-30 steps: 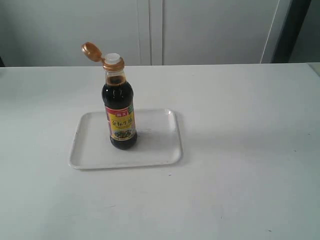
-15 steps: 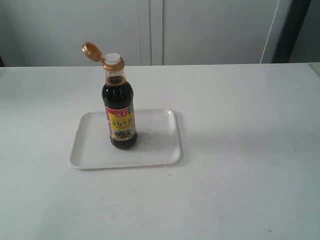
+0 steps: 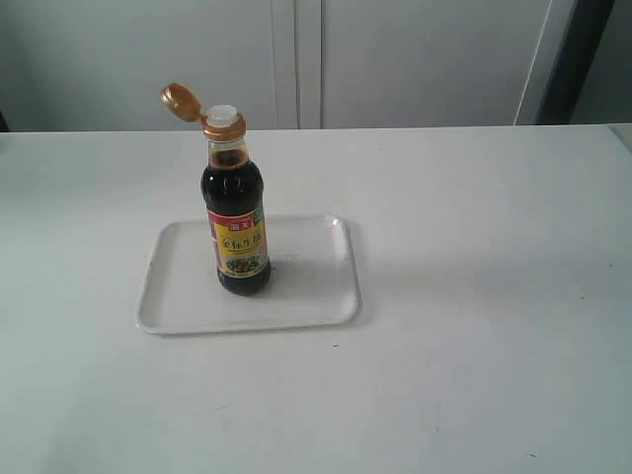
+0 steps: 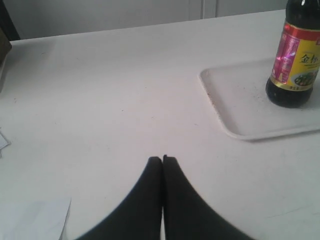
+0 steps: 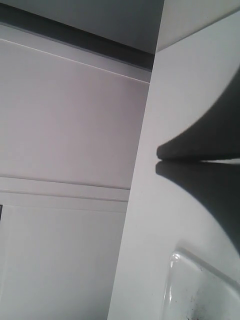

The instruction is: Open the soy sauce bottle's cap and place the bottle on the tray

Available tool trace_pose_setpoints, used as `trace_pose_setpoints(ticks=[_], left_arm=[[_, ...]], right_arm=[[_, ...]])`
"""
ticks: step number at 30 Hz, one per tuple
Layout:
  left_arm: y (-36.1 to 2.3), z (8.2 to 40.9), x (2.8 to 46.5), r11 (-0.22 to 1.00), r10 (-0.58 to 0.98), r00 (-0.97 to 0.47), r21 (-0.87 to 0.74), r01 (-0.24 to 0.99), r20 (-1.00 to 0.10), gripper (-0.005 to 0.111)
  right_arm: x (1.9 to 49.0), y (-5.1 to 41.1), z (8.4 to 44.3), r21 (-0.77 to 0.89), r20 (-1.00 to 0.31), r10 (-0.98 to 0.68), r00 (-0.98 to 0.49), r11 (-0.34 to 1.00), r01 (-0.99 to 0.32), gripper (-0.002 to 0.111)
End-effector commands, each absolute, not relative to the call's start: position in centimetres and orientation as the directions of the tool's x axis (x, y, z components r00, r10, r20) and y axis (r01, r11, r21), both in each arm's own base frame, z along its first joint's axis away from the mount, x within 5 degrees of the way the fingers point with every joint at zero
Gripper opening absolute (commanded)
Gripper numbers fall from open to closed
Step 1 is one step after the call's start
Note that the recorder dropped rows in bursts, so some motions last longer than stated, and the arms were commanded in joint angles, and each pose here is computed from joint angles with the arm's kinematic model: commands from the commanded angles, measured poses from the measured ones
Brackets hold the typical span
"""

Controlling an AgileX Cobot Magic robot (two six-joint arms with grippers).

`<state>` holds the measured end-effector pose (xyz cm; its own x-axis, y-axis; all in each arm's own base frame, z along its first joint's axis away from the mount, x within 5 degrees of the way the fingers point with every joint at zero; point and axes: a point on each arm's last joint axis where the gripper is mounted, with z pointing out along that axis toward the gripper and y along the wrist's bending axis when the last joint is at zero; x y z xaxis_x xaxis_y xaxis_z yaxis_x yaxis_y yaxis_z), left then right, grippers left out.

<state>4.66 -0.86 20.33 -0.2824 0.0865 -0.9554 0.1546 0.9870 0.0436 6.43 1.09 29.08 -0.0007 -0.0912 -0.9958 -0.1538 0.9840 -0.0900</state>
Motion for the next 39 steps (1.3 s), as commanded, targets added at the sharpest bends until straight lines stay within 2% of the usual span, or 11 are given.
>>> trace_pose_setpoints(ticks=[1,12,23,39], left_arm=[[-0.9,19.6,4.8,0.988,0.067,-0.295,0.023,0.150,-0.953,0.000],[-1.0,17.0,5.1,0.989,0.037,-0.337,-0.014,0.148,-0.941,0.000],[-0.9,16.9,5.2,0.994,-0.016,-0.333,-0.052,0.100,-0.943,0.000],[-0.9,16.9,5.2,0.993,-0.022,-0.331,-0.059,0.100,-0.943,0.000]], right_arm=[[6.3,1.1,29.0,-0.092,-0.996,-0.093,0.003,0.984,-0.152,0.000],[6.3,1.1,29.0,-0.090,-0.996,-0.091,0.001,0.984,-0.153,0.000],[6.3,1.1,29.0,-0.090,-0.996,-0.091,0.001,0.984,-0.153,0.000],[6.3,1.1,29.0,-0.090,-0.996,-0.091,0.001,0.984,-0.153,0.000]])
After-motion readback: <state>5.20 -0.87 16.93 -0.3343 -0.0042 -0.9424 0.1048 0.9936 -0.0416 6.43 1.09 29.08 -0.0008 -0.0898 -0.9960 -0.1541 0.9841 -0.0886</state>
